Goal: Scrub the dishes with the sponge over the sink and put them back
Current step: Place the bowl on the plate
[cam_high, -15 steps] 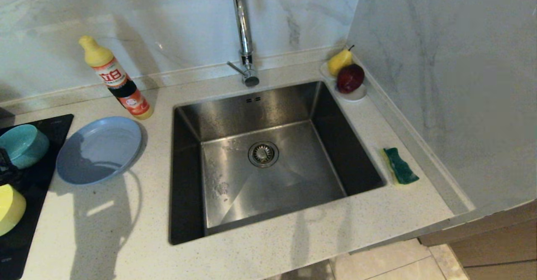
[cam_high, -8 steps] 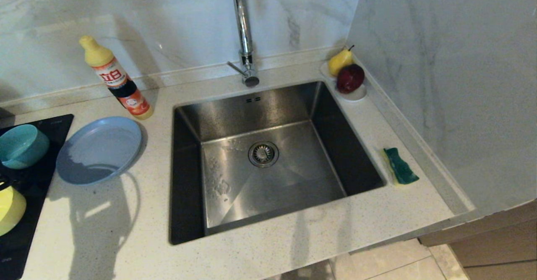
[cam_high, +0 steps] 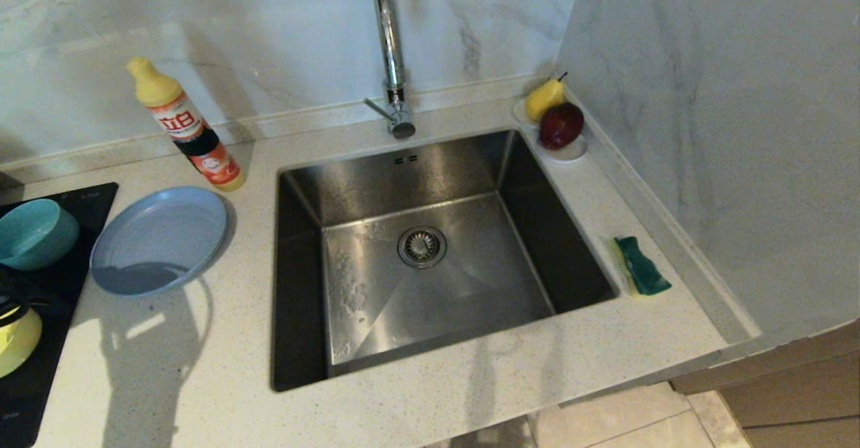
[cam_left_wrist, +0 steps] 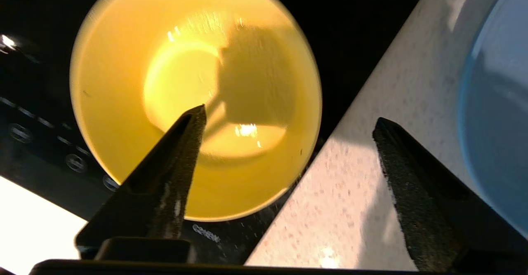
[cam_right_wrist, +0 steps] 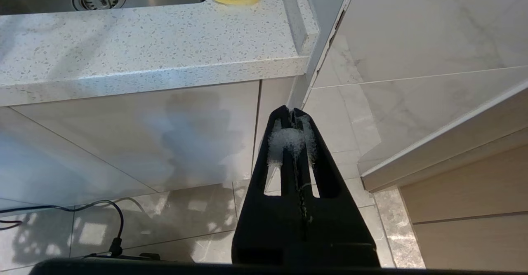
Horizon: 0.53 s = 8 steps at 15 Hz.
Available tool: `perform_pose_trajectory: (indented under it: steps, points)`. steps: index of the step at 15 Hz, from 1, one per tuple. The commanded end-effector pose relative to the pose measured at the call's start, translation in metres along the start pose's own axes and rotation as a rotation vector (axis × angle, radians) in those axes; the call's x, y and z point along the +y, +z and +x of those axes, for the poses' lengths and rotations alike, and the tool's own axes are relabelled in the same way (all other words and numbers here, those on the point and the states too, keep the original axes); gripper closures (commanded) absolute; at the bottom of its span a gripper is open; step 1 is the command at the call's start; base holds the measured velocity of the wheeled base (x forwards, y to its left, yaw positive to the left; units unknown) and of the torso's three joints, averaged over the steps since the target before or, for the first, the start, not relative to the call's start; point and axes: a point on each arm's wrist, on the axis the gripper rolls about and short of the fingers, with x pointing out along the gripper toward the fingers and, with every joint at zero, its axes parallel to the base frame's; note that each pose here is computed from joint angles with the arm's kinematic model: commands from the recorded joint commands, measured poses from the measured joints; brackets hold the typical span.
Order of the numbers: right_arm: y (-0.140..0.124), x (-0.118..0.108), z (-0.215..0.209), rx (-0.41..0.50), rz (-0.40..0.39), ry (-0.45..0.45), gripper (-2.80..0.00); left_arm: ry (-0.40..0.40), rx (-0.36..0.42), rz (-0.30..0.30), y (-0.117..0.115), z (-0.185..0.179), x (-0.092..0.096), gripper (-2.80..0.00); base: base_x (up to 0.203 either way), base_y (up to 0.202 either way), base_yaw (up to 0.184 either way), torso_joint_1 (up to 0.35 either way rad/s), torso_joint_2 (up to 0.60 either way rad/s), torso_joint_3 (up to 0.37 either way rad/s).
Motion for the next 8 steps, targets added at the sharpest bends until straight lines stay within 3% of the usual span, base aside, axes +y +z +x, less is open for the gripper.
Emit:
perform_pose_trajectory:
  steps: [1, 8]
  points:
    - [0.0, 0.0, 0.0, -0.002, -0.001, 0.001, 0.0, -0.001, 0.015, -0.009, -0.001, 0.003, 0.002, -2.8, 0.0, 0.0, 0.0, 0.0, 0.0, 0.0]
    - [0.0, 0.0, 0.0, -0.001, -0.001, 0.001, 0.0, -0.013, 0.02, -0.021, 0.001, 0.014, 0.006, -2.8, 0.0, 0.0, 0.0, 0.0, 0.0, 0.0]
